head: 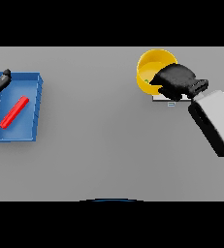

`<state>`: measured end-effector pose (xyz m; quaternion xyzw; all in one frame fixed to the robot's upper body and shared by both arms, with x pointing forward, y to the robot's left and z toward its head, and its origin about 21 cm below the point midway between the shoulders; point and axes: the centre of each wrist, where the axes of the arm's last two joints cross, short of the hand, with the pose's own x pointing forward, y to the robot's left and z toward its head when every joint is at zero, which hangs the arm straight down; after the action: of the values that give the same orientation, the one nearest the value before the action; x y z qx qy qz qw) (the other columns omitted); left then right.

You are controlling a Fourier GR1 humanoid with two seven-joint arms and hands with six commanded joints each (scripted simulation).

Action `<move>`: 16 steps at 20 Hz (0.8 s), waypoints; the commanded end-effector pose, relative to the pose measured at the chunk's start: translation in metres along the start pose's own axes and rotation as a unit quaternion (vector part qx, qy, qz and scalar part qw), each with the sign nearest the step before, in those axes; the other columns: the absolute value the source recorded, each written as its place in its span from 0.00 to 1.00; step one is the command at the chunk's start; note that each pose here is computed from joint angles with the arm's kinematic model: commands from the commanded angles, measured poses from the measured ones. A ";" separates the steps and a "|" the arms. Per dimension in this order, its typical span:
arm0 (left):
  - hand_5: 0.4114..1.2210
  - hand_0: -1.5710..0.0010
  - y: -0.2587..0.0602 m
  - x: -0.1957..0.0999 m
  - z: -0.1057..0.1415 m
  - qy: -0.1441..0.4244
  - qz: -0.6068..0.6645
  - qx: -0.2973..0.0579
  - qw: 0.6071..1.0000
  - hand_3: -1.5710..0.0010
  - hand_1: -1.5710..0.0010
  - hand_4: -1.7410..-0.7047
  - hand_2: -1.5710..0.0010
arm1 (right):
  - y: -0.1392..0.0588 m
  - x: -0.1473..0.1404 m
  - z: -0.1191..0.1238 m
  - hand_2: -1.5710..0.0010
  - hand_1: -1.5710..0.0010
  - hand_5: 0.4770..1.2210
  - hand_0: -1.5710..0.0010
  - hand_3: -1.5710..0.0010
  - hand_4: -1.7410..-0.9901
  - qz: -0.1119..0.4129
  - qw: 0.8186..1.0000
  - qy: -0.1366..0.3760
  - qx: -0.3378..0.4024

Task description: Pick up the red beaker and tilt it to pour out 1 green nut into yellow bowl. Pick up the yellow bowl and place it on the metallic measuring scale.

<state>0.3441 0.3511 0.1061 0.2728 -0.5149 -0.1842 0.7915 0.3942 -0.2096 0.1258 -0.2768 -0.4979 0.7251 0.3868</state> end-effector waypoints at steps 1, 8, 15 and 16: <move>0.39 1.00 0.003 0.000 0.000 -0.001 0.000 0.000 1.000 1.00 1.00 0.97 1.00 | 0.002 -0.008 -0.001 0.02 0.00 1.00 0.00 0.27 0.00 0.001 1.000 0.005 -0.003; 0.38 1.00 0.001 -0.002 -0.001 0.005 -0.007 0.001 1.000 1.00 1.00 0.99 1.00 | 0.022 -0.043 -0.009 0.05 0.00 1.00 0.00 0.24 0.00 -0.028 0.998 0.061 0.000; 0.37 1.00 -0.002 0.000 0.000 0.007 -0.008 0.001 1.000 1.00 1.00 0.98 1.00 | 0.046 -0.062 -0.016 0.11 0.00 1.00 0.01 0.13 0.00 -0.072 0.994 0.082 0.022; 0.37 1.00 0.003 -0.001 0.001 0.006 -0.004 0.001 1.000 1.00 1.00 0.98 1.00 | 0.045 -0.063 -0.018 0.11 0.00 1.00 0.01 0.10 0.00 -0.078 0.993 0.085 0.026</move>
<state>0.3422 0.3539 0.1073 0.2773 -0.5097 -0.1854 0.7931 0.4302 -0.2626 0.0786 -0.2879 -0.4641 0.6791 0.4904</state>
